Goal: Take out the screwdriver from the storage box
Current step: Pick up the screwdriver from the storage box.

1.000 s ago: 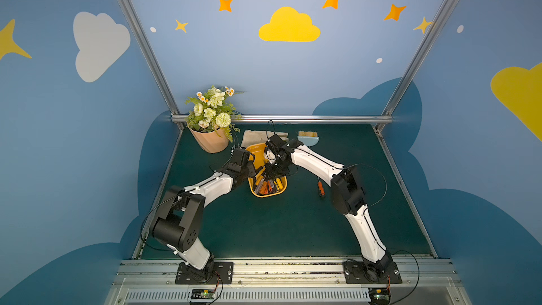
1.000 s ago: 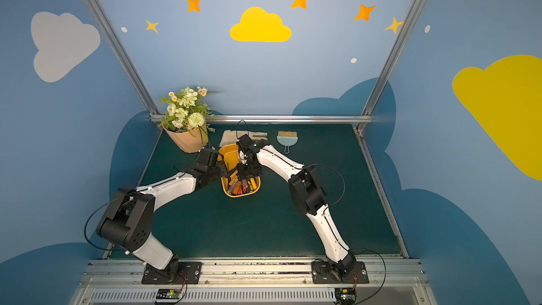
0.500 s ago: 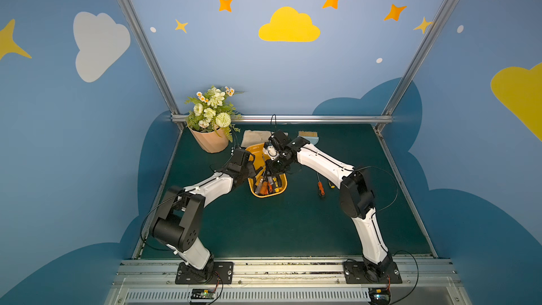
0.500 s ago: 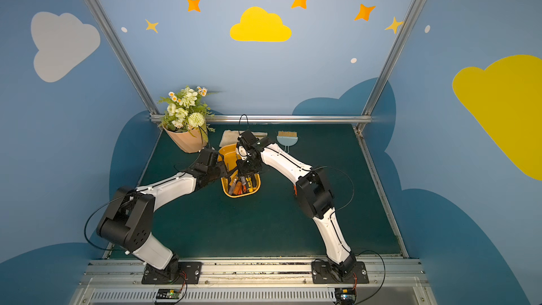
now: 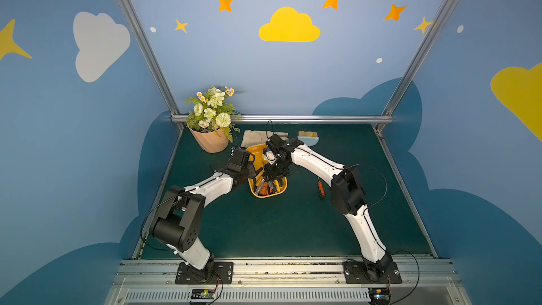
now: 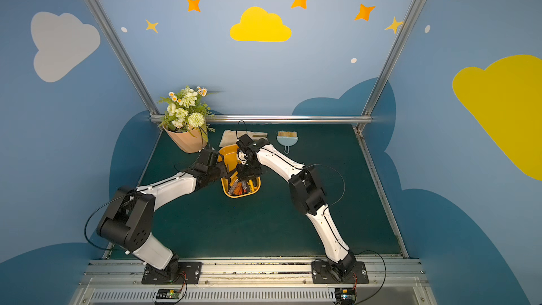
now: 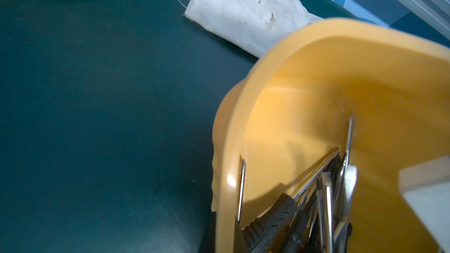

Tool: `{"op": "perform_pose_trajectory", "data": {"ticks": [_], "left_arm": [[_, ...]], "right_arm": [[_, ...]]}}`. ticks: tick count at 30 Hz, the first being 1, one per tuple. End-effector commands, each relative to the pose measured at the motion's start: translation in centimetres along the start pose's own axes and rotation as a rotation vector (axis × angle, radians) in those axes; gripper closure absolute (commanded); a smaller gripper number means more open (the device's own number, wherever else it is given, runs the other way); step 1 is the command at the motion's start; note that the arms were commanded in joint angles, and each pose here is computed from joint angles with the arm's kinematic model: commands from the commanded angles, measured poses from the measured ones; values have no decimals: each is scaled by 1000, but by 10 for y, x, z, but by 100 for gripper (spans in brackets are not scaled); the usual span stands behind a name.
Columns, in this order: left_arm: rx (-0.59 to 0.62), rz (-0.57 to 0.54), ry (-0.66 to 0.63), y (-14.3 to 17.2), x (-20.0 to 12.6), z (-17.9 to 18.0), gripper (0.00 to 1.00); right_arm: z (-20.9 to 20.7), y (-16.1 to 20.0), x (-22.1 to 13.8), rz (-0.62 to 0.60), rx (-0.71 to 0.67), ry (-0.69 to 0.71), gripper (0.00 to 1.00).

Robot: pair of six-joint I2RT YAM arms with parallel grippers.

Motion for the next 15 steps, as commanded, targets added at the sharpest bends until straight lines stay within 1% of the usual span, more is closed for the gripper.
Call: {"op": "perform_pose_trajectory", "data": {"ticks": [1, 4, 8, 11, 15], "left_arm": [[-34, -73, 52, -18, -8, -8, 97], [-34, -69, 48, -18, -7, -7, 98], [-33, -65, 48, -18, -6, -7, 98], [-36, -64, 50, -17, -6, -8, 98], [-34, -58, 47, -16, -6, -7, 98]], "right_arm": [[4, 4, -11, -2, -23, 36, 52], [6, 4, -19, -19, -44, 38, 50], [10, 3, -27, -30, -69, 45, 49], [11, 4, -25, -17, -74, 49, 51], [15, 8, -19, -1, -77, 45, 55]]}}
Point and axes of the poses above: each gripper's point midway between its finger pads, its own x axis out along the fingers, its own z axis along the line the jaws close on, y = z × x, the point moved 8 cm from there along -x, back along the fingers, and after that the axes turned 11 degrees about x, right-handed, at the moved point
